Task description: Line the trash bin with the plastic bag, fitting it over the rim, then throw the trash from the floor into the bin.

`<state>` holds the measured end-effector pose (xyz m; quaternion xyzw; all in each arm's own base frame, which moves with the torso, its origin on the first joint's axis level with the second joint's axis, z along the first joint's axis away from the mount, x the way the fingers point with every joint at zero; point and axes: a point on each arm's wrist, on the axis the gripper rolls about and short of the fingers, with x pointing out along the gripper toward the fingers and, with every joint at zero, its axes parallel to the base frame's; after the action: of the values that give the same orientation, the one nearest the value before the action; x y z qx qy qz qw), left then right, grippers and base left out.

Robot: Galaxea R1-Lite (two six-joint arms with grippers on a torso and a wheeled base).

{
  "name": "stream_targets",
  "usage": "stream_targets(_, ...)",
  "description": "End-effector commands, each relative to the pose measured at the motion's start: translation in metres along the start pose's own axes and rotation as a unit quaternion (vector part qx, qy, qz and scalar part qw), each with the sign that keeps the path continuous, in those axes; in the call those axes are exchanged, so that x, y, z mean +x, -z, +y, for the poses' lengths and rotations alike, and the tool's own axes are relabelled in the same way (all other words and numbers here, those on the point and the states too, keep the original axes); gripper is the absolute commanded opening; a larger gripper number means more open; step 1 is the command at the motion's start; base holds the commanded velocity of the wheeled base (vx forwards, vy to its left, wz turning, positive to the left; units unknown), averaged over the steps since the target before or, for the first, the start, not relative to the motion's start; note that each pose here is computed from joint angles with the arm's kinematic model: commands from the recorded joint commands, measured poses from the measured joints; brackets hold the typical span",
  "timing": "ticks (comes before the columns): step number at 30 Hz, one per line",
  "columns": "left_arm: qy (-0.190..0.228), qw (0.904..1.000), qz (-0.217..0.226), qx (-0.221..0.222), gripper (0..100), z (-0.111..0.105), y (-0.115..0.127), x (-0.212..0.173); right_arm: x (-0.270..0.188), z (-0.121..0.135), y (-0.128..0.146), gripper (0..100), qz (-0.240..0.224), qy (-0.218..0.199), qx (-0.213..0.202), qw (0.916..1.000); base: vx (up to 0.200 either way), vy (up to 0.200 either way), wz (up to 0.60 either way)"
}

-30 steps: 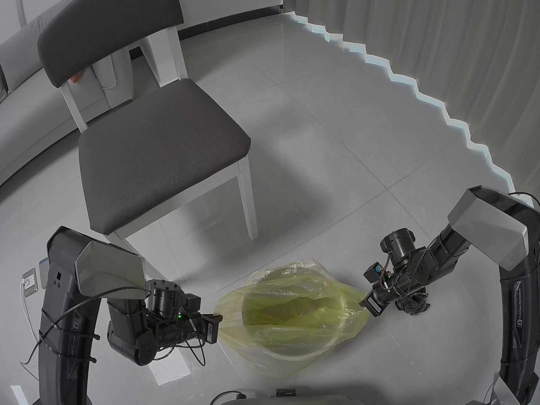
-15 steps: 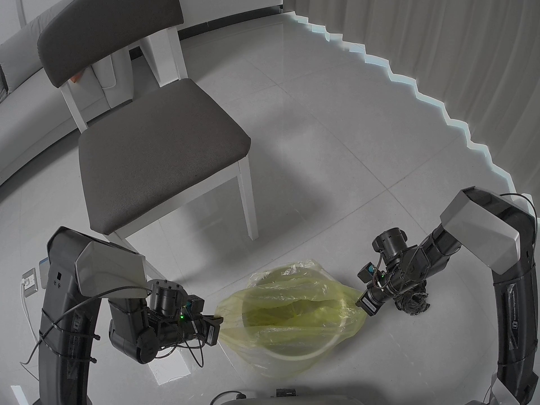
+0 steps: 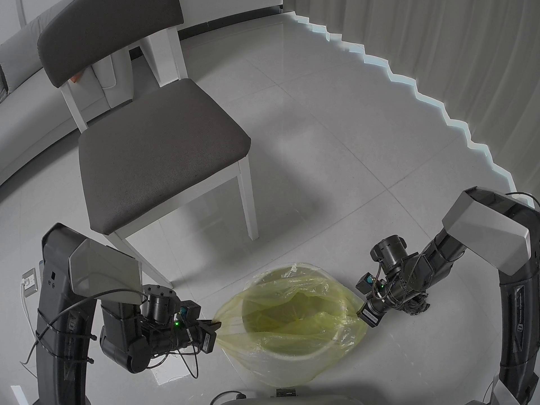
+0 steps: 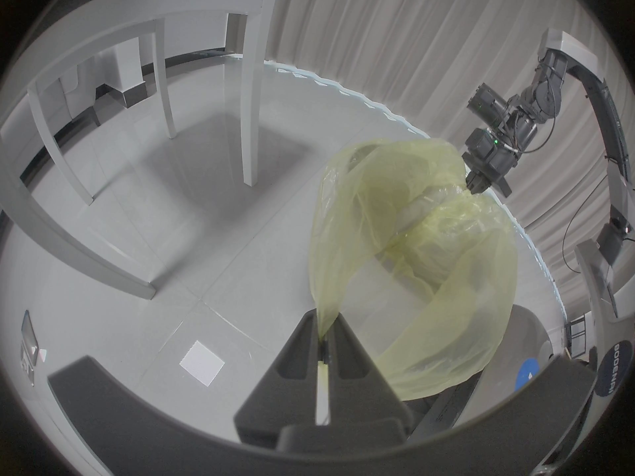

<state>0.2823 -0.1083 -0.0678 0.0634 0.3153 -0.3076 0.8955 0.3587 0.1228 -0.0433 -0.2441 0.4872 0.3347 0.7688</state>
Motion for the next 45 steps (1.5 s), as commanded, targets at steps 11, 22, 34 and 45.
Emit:
stream_targets(11,-0.008,0.9999,0.004,0.007,0,0.006,0.007,0.014,0.016,-0.008,-0.003,0,0.014,0.026,0.003,0.9995,0.000,0.000,0.00)
stream_targets(22,-0.002,0.9999,-0.002,-0.011,0,0.003,0.002,0.004,-0.027,-0.005,0.000,100,-0.001,0.038,0.005,0.9993,0.000,0.000,0.00)
stream_targets(34,-0.004,0.9998,-0.007,-0.016,100,0.002,0.012,0.003,-0.095,0.007,-0.031,100,-0.091,0.072,-0.022,0.9930,0.000,0.000,0.00)
stream_targets(45,-0.011,0.9994,-0.015,-0.028,100,0.001,0.019,-0.012,-0.068,0.053,-0.073,100,-0.141,0.047,-0.096,0.9842,0.000,0.000,0.00)
